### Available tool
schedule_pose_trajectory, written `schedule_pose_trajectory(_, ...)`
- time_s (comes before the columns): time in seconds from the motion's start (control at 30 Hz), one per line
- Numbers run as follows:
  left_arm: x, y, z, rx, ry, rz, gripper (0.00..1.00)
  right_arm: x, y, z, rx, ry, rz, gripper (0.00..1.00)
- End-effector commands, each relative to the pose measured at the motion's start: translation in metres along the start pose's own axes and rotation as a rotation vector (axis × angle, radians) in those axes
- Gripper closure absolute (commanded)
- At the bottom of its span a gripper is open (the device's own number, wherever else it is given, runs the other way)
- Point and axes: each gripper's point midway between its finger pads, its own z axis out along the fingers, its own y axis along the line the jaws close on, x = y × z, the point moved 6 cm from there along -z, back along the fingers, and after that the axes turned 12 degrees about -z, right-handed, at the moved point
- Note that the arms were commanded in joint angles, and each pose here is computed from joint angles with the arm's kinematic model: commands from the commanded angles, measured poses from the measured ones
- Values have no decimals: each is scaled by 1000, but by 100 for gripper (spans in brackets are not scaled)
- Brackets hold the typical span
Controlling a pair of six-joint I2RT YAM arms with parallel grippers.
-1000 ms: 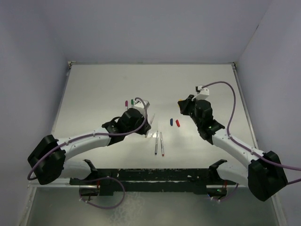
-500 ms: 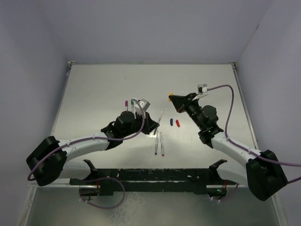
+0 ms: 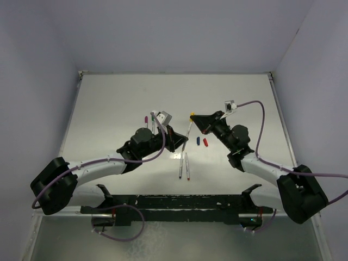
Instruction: Insert the pens into the pen caps
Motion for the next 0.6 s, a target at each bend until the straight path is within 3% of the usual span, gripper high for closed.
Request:
schedule_pose_trajectory(0.0, -9, -6, 0, 48, -55, 12, 100, -18, 17, 2, -100, -90, 26, 100)
schedule_pose_trajectory(0.57, -11, -1, -6, 16, -80, 29, 100, -24, 22, 1, -114, -112, 40, 100)
